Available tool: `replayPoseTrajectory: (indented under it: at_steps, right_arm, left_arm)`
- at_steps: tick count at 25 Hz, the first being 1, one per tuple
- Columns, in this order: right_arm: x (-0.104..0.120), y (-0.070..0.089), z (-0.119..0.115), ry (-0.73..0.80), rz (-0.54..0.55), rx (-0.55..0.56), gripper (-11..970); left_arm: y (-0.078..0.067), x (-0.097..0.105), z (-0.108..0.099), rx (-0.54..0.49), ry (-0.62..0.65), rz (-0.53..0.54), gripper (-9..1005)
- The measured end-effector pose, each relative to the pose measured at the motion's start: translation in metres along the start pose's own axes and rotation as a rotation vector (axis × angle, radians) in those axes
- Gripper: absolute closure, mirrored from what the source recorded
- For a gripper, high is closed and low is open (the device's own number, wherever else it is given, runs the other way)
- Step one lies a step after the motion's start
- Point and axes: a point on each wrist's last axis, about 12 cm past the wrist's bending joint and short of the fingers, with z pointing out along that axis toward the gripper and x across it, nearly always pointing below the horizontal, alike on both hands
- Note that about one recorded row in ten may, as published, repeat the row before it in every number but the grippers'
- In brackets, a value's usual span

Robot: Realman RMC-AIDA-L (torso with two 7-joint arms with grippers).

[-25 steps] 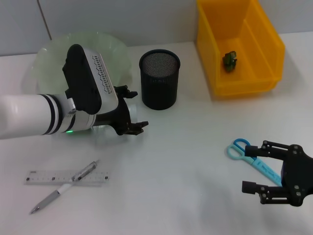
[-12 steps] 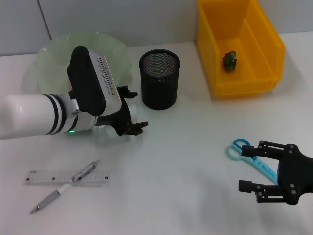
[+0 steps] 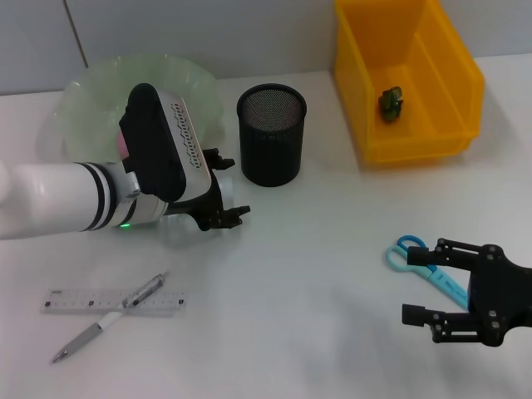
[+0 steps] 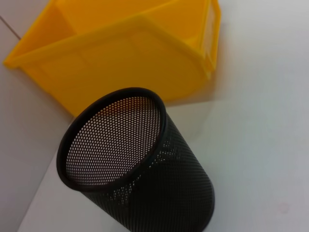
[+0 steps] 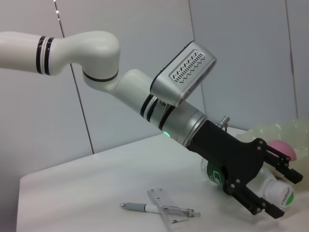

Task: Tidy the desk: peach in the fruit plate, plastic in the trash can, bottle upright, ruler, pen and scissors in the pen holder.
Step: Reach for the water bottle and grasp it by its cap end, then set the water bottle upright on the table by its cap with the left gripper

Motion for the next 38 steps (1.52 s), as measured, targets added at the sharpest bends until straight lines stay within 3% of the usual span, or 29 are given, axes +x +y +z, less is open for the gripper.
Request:
replayPoseTrajectory:
  at_steps: [12,18,21,26,38]
  right_arm:
    - [0.001,-0.001,0.001,0.004,0.001,0.008,149]
    - [0.001,-0.002,0.000,0.009,0.001,0.017,149]
    - [0.001,-0.002,0.000,0.009,0.001,0.018,149]
    - [0.002,-0.001,-0.001,0.011,0.004,0.020,150]
    - [0.003,-0.001,-0.001,0.012,0.005,0.021,149]
  left_arm:
    - [-0.003,0.000,0.001,-0.001,0.008,0.010,265]
    - [-0.006,0.000,0.004,-0.017,0.019,0.041,437]
    - [-0.007,0.000,0.005,-0.026,0.025,0.054,446]
    - [-0.007,0.000,0.005,-0.029,0.028,0.056,561]
    - [-0.012,-0.004,0.000,-0.024,-0.004,0.046,561]
